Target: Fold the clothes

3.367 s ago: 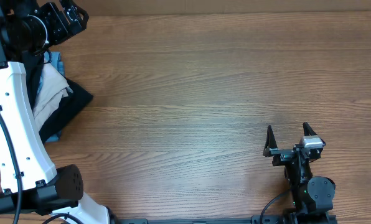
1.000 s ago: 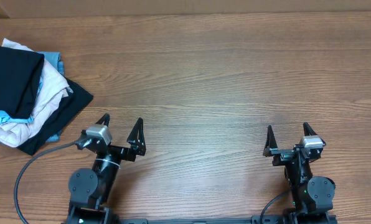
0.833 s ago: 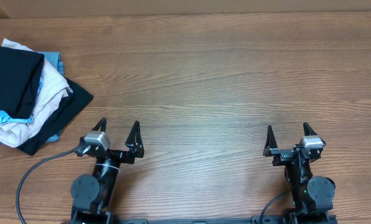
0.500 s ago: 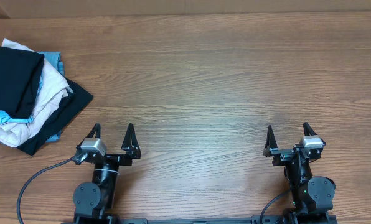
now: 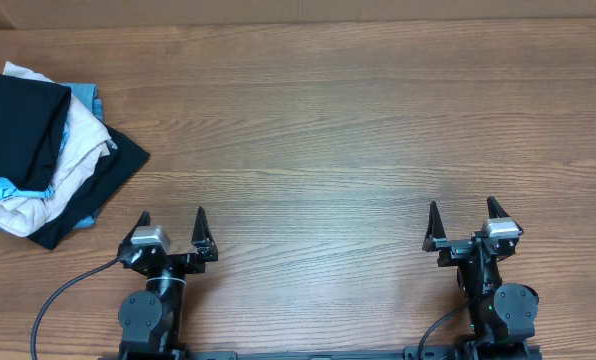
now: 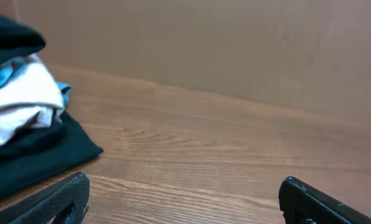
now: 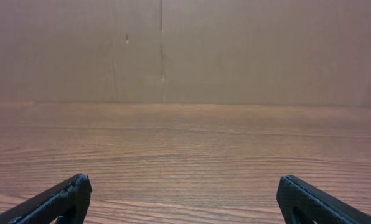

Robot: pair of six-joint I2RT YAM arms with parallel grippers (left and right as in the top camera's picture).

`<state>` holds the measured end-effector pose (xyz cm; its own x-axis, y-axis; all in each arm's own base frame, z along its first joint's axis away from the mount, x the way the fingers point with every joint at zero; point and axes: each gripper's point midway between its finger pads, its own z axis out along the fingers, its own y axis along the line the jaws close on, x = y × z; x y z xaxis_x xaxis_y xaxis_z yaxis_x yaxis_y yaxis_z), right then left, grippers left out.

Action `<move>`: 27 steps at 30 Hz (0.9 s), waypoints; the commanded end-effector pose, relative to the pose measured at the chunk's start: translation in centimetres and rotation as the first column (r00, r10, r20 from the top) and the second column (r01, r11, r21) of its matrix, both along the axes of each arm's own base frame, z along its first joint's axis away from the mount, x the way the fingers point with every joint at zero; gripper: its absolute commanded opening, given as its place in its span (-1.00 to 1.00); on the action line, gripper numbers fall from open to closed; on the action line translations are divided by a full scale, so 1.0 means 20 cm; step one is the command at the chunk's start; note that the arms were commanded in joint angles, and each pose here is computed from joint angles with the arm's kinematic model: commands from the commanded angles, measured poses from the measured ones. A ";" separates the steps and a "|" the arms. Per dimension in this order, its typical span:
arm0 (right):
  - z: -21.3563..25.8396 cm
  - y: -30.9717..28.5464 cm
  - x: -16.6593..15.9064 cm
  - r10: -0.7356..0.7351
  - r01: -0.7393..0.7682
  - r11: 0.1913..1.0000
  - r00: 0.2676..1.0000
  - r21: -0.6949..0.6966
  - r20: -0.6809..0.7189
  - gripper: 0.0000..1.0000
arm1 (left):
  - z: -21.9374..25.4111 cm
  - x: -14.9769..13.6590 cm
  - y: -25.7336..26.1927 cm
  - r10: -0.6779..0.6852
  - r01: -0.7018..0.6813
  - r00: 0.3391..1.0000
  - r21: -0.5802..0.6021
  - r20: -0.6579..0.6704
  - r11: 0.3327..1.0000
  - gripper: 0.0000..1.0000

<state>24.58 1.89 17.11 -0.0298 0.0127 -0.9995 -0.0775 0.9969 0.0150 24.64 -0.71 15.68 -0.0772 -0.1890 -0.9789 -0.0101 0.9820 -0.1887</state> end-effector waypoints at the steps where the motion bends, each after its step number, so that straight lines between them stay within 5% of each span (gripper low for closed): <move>1: -0.01 0.00 0.00 -0.006 0.005 1.000 1.000 0.007 0.006 1.00 | 0.00 -0.01 -0.09 -0.124 0.121 0.992 0.193 0.004 0.974 1.00; 27: -0.01 0.00 0.00 -0.006 0.005 1.000 1.000 0.007 0.006 1.00 | 0.00 -0.01 -0.10 -0.134 0.130 0.991 0.215 0.003 0.968 1.00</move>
